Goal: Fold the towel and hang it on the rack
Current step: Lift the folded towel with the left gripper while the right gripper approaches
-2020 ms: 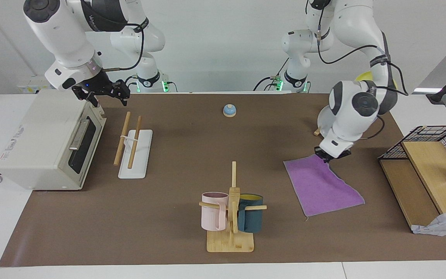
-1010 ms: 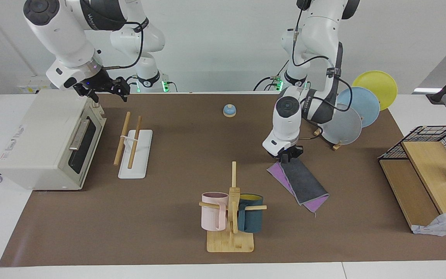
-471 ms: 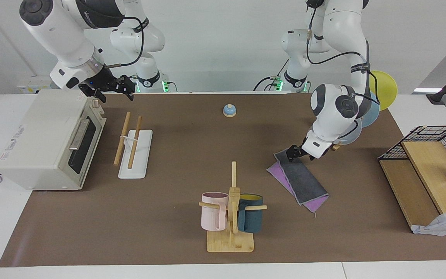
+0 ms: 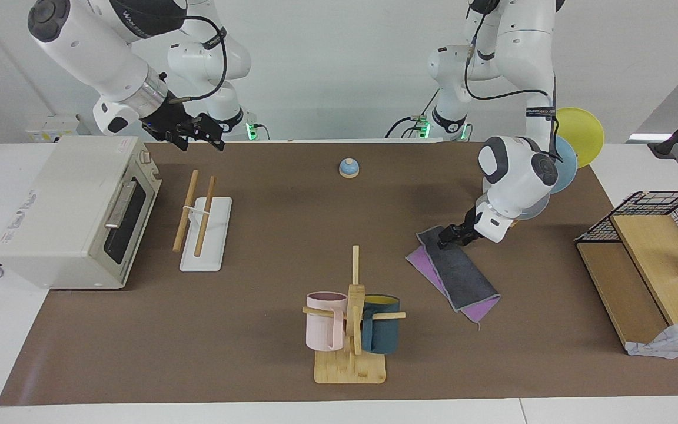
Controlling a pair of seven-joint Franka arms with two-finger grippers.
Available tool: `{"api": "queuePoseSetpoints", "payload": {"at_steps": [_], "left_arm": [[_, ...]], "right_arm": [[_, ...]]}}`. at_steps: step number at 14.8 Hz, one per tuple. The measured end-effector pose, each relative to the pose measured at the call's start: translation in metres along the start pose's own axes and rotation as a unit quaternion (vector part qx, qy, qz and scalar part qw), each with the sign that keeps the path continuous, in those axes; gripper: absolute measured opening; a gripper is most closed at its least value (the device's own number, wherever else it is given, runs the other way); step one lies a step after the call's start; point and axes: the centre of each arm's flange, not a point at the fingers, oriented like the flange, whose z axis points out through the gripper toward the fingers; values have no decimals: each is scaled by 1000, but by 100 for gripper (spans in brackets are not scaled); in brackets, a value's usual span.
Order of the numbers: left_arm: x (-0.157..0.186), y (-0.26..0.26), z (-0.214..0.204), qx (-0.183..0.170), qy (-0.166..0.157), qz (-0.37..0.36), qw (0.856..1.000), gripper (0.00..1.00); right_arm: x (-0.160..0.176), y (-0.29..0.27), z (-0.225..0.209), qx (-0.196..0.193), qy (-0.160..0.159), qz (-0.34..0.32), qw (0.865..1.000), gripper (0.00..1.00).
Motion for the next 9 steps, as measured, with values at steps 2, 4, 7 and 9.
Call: {"api": "queuePoseSetpoints", "payload": {"at_steps": [2,4,7,9], "left_arm": [[-3,0,3,-5,-4,-5,1000,84],[-7,-1,8,-4,-9,-6,1000,80],[-10,-2,8,-3,-9,-7,1000,72],[-11,-4,8,-2,-9,-8,1000,56]], "right_arm": [[-1,-4,2,22,-8,28,999,100],[-2,-8,3,43,-8,57,997,100],[-1,-12,1,70,-4,95,993,100],[0,-14,2,83,-6,111,990,100]]}}
